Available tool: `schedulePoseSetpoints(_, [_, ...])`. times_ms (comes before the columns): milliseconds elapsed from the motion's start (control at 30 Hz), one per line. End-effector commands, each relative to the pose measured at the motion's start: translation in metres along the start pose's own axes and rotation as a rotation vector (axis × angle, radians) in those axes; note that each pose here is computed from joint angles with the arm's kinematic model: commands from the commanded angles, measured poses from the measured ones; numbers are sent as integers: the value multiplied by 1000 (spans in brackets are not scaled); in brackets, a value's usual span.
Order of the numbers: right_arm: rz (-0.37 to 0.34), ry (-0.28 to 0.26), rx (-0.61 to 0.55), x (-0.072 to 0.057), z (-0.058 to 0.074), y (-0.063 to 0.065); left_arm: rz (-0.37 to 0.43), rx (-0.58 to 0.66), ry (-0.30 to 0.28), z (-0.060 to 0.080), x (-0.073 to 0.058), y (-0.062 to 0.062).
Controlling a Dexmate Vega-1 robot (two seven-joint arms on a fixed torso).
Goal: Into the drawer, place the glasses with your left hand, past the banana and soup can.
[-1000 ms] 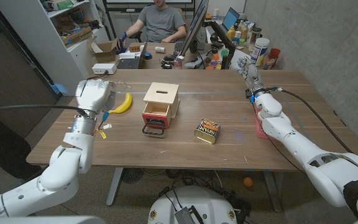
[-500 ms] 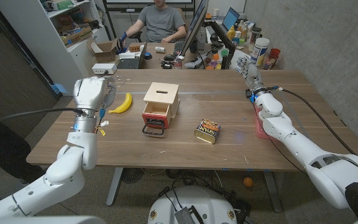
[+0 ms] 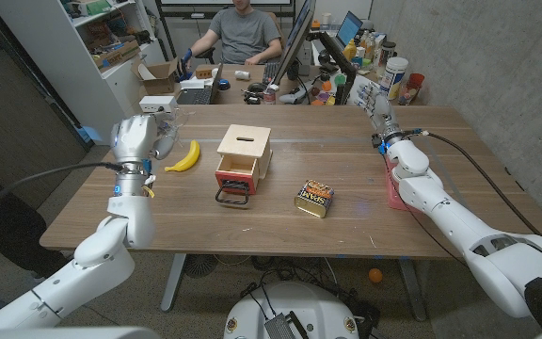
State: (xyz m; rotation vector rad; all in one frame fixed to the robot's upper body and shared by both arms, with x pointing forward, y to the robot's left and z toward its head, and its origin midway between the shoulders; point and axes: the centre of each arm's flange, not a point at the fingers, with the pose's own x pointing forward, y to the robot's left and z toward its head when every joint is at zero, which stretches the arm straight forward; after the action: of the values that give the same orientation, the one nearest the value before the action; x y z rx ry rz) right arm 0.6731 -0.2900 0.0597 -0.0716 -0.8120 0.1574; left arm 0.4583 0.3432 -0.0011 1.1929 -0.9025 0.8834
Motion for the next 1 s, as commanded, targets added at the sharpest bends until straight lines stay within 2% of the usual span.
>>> schedulePoseSetpoints(33, [36,-31,-12,0,8,6,-61,-236,52,-2,19,-20])
schedulePoseSetpoints(200, [38,-39,-13,-1,9,5,-114,-317,58,-1,27,-28])
schedulePoseSetpoints(400, [45,-48,-13,-1,10,3,-227,-466,48,-1,41,-38])
schedulePoseSetpoints(567, [57,-48,-16,0,10,5,-287,-529,32,2,48,-45])
schedulePoseSetpoints(767, [65,-53,-23,2,12,5,-335,-552,-3,11,54,-51])
schedulePoseSetpoints(1000, [66,-61,-20,5,14,2,-360,-576,-33,22,58,-51])
